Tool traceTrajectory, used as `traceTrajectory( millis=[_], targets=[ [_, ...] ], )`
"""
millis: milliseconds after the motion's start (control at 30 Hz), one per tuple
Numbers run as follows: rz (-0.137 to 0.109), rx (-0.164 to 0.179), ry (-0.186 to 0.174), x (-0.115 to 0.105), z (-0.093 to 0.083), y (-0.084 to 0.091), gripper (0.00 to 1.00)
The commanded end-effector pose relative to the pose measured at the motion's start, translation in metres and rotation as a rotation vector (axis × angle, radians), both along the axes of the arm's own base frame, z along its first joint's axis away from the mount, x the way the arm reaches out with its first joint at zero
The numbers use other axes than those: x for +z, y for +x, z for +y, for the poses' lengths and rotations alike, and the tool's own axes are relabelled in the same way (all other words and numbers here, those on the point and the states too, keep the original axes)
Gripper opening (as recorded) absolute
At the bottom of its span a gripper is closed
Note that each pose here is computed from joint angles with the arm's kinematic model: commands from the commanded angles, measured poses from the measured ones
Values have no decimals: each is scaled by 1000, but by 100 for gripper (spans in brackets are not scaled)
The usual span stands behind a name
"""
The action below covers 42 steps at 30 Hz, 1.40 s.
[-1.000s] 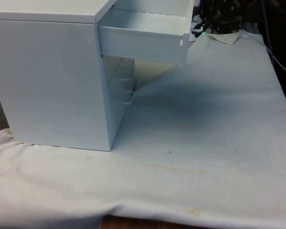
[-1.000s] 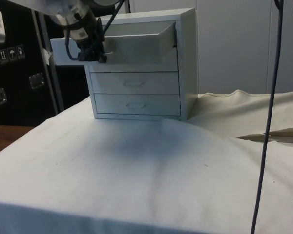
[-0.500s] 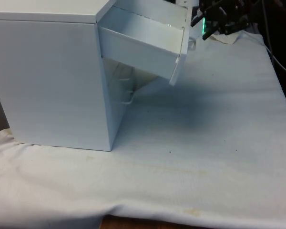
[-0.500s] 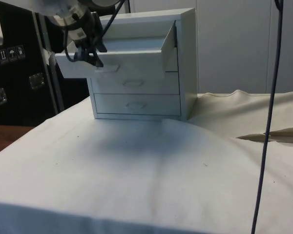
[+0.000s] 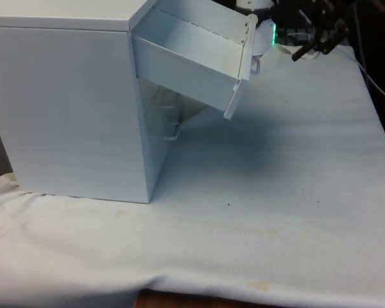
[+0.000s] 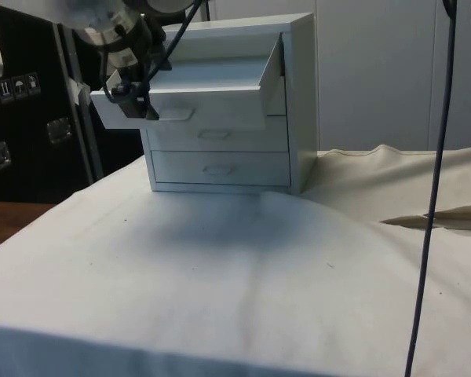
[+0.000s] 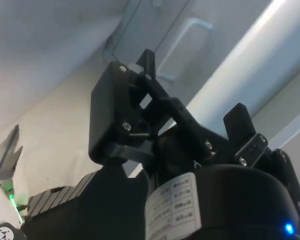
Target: Open the drawer, then close it.
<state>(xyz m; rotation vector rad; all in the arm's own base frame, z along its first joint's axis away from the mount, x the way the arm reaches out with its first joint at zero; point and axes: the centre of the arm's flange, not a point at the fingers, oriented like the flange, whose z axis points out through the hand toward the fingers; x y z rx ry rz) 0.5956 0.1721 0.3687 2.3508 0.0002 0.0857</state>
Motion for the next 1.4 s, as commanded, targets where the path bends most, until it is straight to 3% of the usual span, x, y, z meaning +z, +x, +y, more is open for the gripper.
traceTrajectory(
  millis=[0,267,467,533,667,800,833,900,967,1167,1200,1233,1367],
  targets=[
    [3,-8,1,-2,4,0,100],
    [-15,-9,4,-12,18,-2,100],
    [-17,-30,25,-32,28,-3,100],
    [-18,-30,13,-31,27,-3,100],
    [-17,-43,43,-47,30,-2,100],
    [-16,-42,49,-51,30,-2,100],
    [-15,-44,34,-51,29,-2,100],
    [-15,-44,48,-52,30,-2,100],
    [-15,-46,49,-53,30,-2,94],
    [-15,-49,37,-53,30,-2,62],
    [-16,-49,49,-54,31,-2,62],
    [-16,-49,50,-54,31,-2,52],
    [-16,-50,49,-54,31,-2,28]
  ],
)
